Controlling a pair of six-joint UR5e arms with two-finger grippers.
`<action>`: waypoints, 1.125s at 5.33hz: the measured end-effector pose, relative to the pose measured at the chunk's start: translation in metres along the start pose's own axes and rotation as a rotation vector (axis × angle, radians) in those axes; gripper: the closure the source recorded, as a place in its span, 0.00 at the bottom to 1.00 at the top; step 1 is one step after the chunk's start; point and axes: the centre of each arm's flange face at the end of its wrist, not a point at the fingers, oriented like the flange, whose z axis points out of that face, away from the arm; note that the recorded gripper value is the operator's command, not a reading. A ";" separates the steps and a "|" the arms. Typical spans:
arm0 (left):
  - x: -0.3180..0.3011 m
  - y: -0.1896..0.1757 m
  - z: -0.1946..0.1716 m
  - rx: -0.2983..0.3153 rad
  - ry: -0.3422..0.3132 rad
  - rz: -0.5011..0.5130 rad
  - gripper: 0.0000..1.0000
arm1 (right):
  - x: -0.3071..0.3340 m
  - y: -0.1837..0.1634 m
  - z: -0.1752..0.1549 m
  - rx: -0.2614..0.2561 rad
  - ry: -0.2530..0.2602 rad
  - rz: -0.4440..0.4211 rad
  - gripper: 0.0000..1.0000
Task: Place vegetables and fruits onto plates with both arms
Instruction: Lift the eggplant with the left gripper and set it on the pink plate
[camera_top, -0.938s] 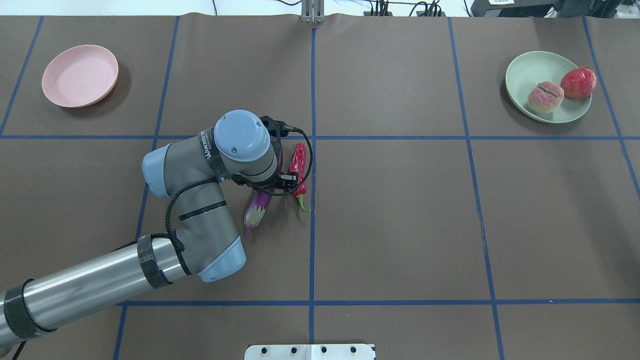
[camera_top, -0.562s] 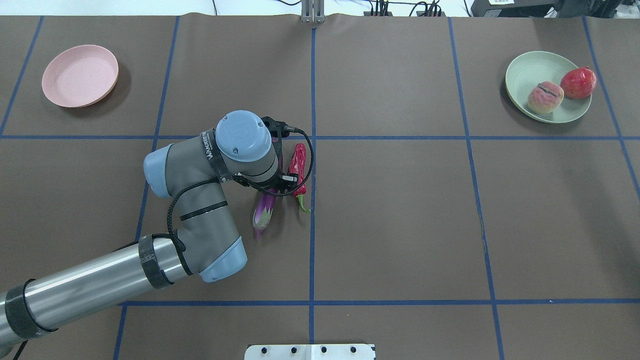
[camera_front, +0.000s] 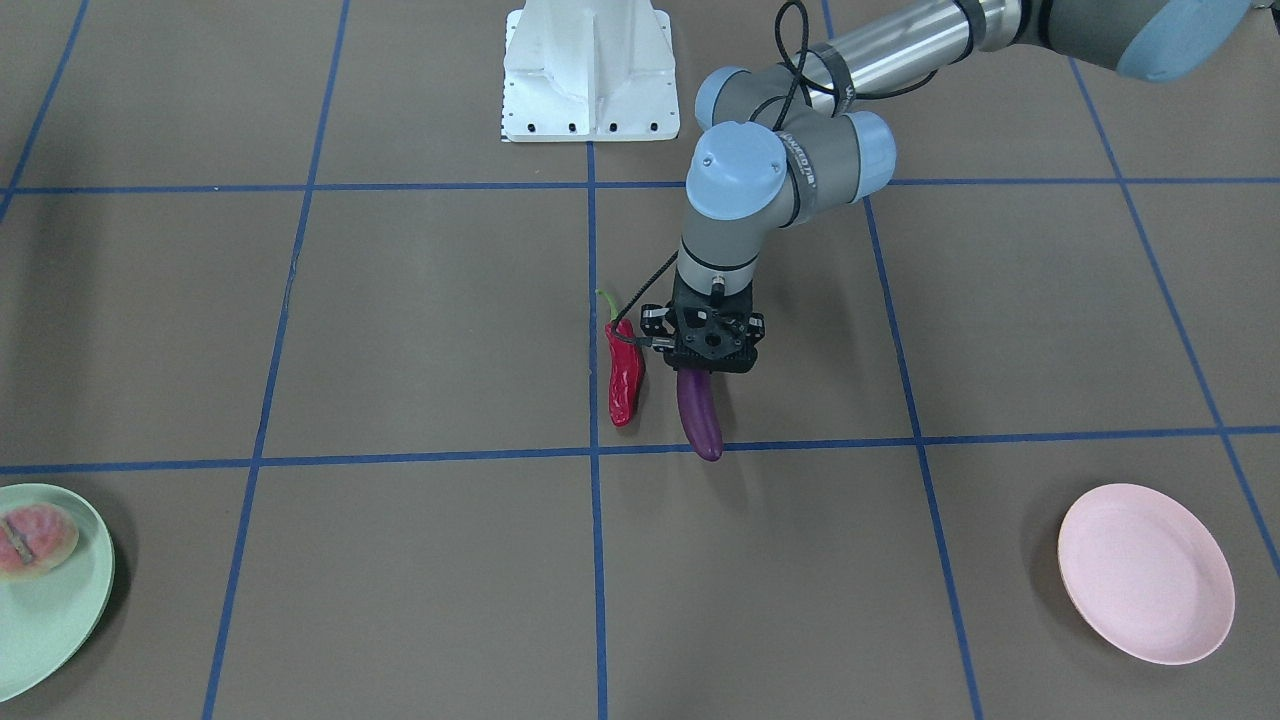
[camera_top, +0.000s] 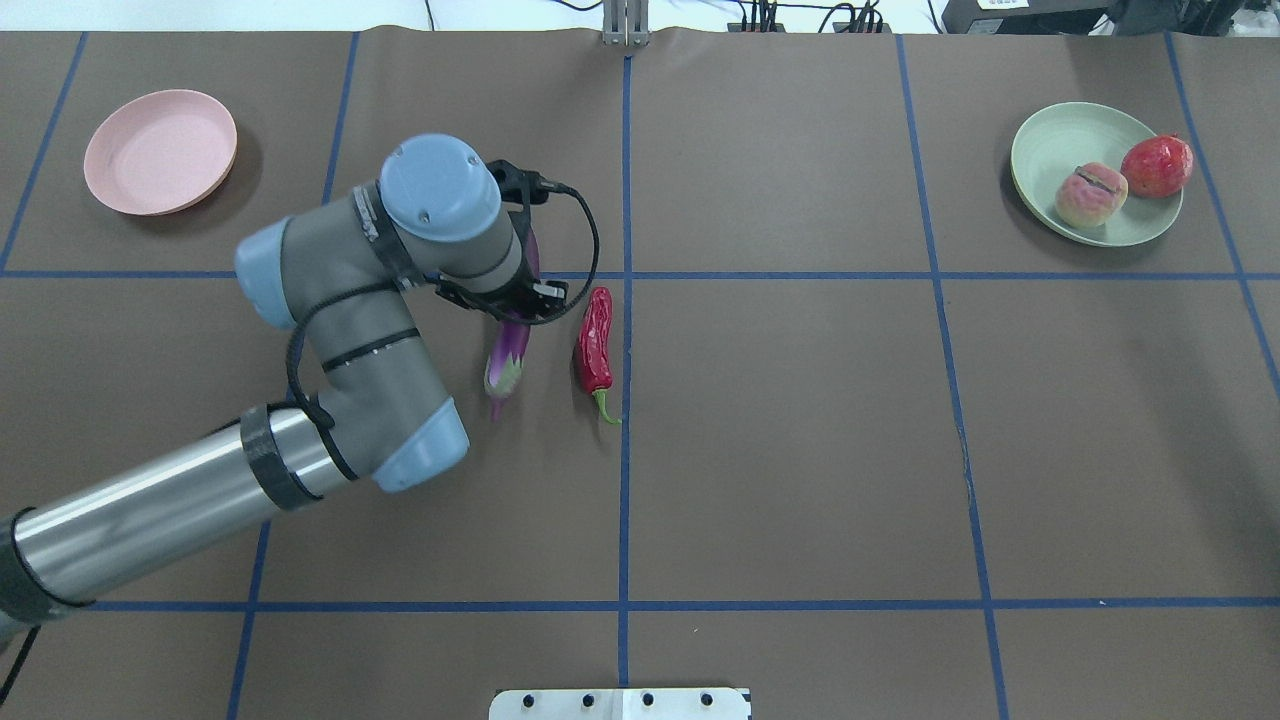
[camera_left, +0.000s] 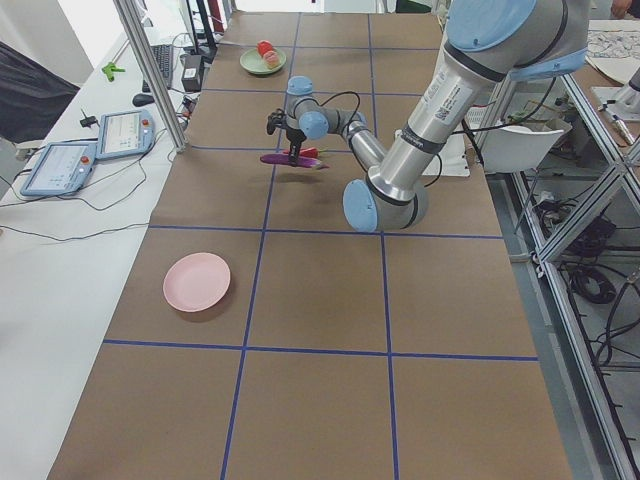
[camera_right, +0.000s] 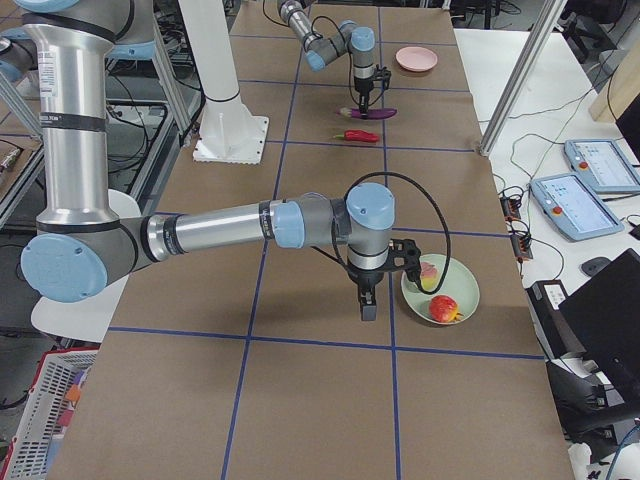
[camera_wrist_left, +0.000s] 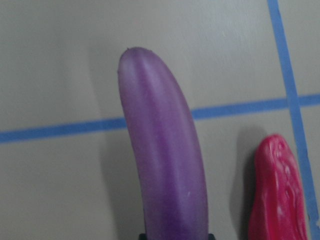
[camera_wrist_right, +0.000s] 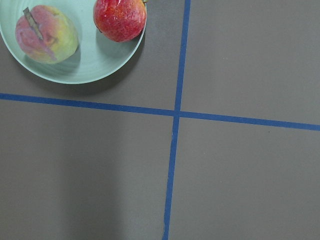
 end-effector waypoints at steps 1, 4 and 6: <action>-0.063 -0.054 -0.030 0.005 -0.006 0.030 1.00 | 0.000 0.000 0.000 0.000 0.001 -0.001 0.00; -0.334 -0.174 -0.046 -0.102 -0.110 0.219 1.00 | 0.000 -0.001 0.000 0.000 0.001 -0.005 0.00; -0.425 -0.172 -0.028 -0.151 -0.148 0.261 0.09 | -0.001 -0.001 0.001 -0.001 0.001 -0.006 0.00</action>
